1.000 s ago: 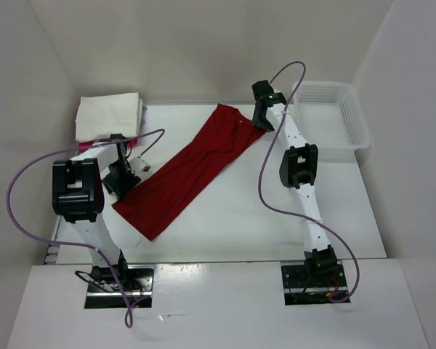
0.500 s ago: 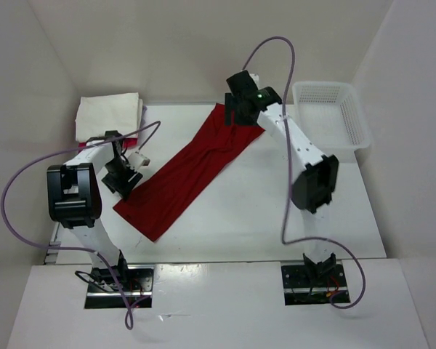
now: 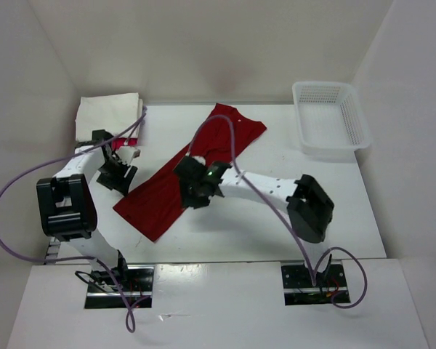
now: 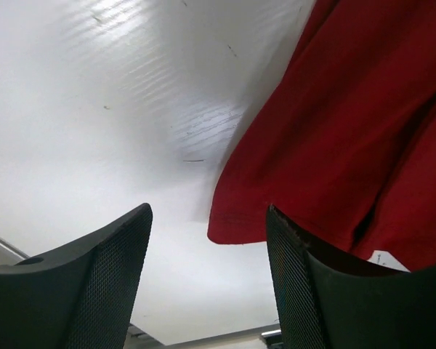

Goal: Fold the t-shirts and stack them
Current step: Rotate the tshirt 90 degrees

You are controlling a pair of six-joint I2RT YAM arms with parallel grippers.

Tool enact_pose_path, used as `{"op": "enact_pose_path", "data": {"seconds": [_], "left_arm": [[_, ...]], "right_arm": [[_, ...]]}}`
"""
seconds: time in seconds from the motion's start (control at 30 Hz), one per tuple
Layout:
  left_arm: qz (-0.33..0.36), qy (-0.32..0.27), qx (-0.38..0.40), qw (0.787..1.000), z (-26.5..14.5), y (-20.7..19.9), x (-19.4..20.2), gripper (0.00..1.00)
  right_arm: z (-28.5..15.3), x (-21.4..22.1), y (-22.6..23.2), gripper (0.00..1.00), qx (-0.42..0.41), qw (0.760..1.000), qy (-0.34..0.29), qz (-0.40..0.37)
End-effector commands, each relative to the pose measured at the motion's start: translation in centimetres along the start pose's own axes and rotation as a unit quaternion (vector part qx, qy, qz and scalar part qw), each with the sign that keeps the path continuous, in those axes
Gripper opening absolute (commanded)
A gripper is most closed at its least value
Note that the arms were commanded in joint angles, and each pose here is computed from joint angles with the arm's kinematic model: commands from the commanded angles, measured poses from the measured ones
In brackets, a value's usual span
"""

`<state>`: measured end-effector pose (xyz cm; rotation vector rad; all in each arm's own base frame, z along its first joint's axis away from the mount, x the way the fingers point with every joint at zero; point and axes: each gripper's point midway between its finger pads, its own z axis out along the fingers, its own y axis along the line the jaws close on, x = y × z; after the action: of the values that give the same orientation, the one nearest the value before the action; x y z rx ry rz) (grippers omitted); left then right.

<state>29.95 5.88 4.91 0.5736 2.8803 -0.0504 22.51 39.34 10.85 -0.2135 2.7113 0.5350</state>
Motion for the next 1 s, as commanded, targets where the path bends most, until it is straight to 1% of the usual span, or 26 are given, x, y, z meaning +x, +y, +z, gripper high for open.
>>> {"op": "enact_pose_path", "data": {"seconds": [0.0,0.03,0.07,0.1,0.13,0.17,0.23,0.27,0.3,0.33,0.4,0.43,0.47,0.53,0.57,0.63,0.7,0.8,0.83,0.9,0.93,0.97], "left_arm": [[-0.023,-0.063,0.008,0.998,-1.5,-0.6,-1.8,0.71],[-0.027,-0.068,0.005,0.997,-1.8,-0.6,-1.9,0.71],[-0.031,-0.073,0.001,0.997,-2.0,-0.4,-1.6,0.71],[-0.030,-0.074,0.006,0.997,-2.0,-0.8,-1.4,0.71],[-0.024,-0.077,0.004,0.997,-2.2,-0.9,-1.3,0.71],[-0.022,-0.088,-0.003,0.996,-3.0,-0.8,-1.5,0.71],[-0.010,-0.092,-0.006,0.996,-3.7,-0.9,-1.3,0.71],[-0.005,-0.088,-0.018,0.996,-4.2,-0.7,-1.0,0.72],[-0.003,-0.098,-0.024,0.995,-4.8,-0.8,-1.0,0.72],[0.002,-0.097,-0.029,0.995,-5.3,-0.8,-0.7,0.72],[0.010,-0.115,-0.033,0.993,-6.5,-1.2,-0.8,0.74],[0.016,-0.115,-0.028,0.993,-6.5,-1.6,-0.4,0.76],[0.022,-0.119,-0.032,0.992,-6.8,-1.5,-0.5,0.76],[0.023,-0.121,-0.028,0.992,-7.0,-1.8,-0.4,0.76],[0.022,-0.119,-0.031,0.992,-7.0,-1.7,-0.3,0.76],[0.028,-0.124,-0.035,0.991,-7.4,-1.4,-0.7,0.76],[0.034,-0.127,-0.039,0.991,-7.6,-1.3,-0.9,0.76],[0.034,-0.127,-0.033,0.991,-7.9,-1.5,-0.9,0.76],[0.034,-0.127,-0.033,0.991,-7.9,-1.5,-0.9,0.76],[0.040,-0.132,-0.026,0.990,-8.1,-1.7,-1.2,0.76],[0.045,-0.132,-0.027,0.990,-8.1,-1.7,-1.2,0.76],[0.050,-0.133,-0.023,0.990,-8.0,-1.9,-1.0,0.76]], "right_arm": [[0.7,2.0,5.8,0.49,-0.063,0.997,0.005,0.042],[1.1,2.5,6.6,0.50,-0.072,0.996,0.011,0.052],[2.3,3.2,6.7,0.50,-0.071,0.994,0.025,0.085],[2.7,3.3,7.9,0.53,-0.088,0.991,0.024,0.096],[3.4,3.6,7.7,0.55,-0.080,0.990,0.030,0.113],[4.7,4.7,7.7,0.55,-0.064,0.987,0.039,0.142],[5.5,5.9,8.6,0.57,-0.069,0.984,0.051,0.157],[5.9,6.4,8.9,0.57,-0.067,0.981,0.056,0.175],[6.6,7.2,8.8,0.57,-0.056,0.980,0.056,0.181],[6.7,7.0,8.8,0.57,-0.053,0.978,0.051,0.194],[7.8,7.7,8.0,0.57,-0.042,0.970,0.057,0.232],[8.0,7.5,8.9,0.59,-0.062,0.967,0.055,0.243],[8.4,7.5,8.9,0.59,-0.061,0.965,0.056,0.249],[9.7,8.6,8.4,0.59,-0.042,0.964,0.075,0.252],[9.8,8.2,9.0,0.59,-0.043,0.964,0.074,0.252],[10.6,8.8,8.7,0.59,-0.032,0.963,0.084,0.255],[11.0,9.3,8.9,0.56,-0.035,0.960,0.096,0.261],[11.7,9.7,8.1,0.35,-0.028,0.955,0.107,0.275],[12.2,10.1,6.9,0.20,-0.020,0.951,0.115,0.286],[12.5,10.5,5.8,0.04,-0.020,0.947,0.122,0.296],[12.3,10.9,4.6,0.00,-0.013,0.943,0.127,0.307],[12.2,10.4,4.1,0.00,-0.016,0.940,0.122,0.317]]}}
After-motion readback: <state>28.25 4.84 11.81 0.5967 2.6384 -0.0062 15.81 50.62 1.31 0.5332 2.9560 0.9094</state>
